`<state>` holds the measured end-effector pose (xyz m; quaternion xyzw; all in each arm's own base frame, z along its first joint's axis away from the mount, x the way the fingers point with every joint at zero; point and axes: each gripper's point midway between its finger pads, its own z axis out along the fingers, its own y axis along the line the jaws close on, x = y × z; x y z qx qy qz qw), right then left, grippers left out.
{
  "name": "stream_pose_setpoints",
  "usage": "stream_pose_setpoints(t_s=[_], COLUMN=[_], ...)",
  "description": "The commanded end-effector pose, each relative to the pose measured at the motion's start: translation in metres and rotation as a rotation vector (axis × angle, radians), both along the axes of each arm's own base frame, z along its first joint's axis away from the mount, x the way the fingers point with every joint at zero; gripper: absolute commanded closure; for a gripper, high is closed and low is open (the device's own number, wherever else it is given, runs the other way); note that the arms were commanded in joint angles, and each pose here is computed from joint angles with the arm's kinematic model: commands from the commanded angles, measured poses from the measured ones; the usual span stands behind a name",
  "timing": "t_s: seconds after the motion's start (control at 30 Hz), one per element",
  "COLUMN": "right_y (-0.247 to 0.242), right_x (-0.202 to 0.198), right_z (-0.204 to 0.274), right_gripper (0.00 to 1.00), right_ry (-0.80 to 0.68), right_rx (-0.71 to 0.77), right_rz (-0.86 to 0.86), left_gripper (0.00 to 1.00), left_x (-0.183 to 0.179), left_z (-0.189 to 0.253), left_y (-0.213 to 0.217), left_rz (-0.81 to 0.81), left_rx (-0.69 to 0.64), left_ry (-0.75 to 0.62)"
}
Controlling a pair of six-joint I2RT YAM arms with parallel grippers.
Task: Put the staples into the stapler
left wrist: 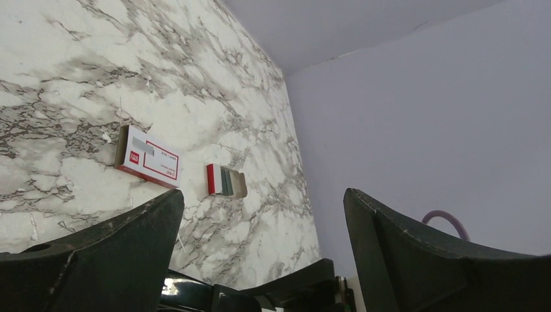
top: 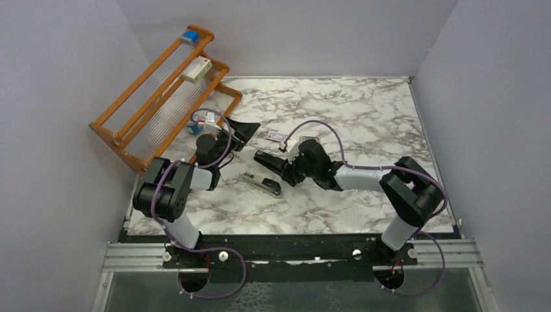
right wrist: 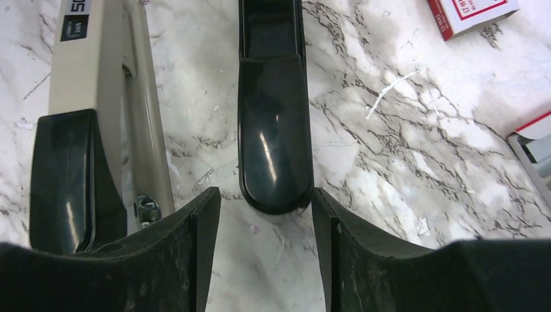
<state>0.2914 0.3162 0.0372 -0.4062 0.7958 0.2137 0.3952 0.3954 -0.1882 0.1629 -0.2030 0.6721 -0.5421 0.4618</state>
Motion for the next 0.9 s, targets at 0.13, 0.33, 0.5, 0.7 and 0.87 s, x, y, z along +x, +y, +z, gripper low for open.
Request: stream_pose_setpoints(t_s=[0.13, 0.33, 0.5, 0.7, 0.87], right_y=[-0.010, -0.012, -0.005, 0.012, 0.020], right_x=[0.004, -0.001, 0.003, 0.010, 0.013], right_z=[0.055, 0.074, 0.077, 0.083, 0.079], right_gripper=[0.41, 0.48, 0.59, 0.76, 0.77], right_ry=[-0.124, -0.104, -0.060, -0.020, 0.035], right_rx=[0.094, 0.160, 0.186, 0.183, 0.143], right_rz=[-0.066, -0.107, -0.133, -0.108, -0.093], left_gripper=[0.04, 0.07, 0.14, 0.25, 0.27], left_x=[-0.007, -0.008, -0.017, -0.031, -0.032], left_z=[-0.002, -0.026, -0.048, -0.067, -0.083], left_y=[-0.002, 0.000, 0.010, 0.023, 0.017], left_rz=[-0.035, -0.070, -0.082, -0.083, -0.141], left_rx=[0.111, 0.375, 0.575, 0.706, 0.717], left_ry=[-0.012, 0.075, 0.158, 0.234, 0.273])
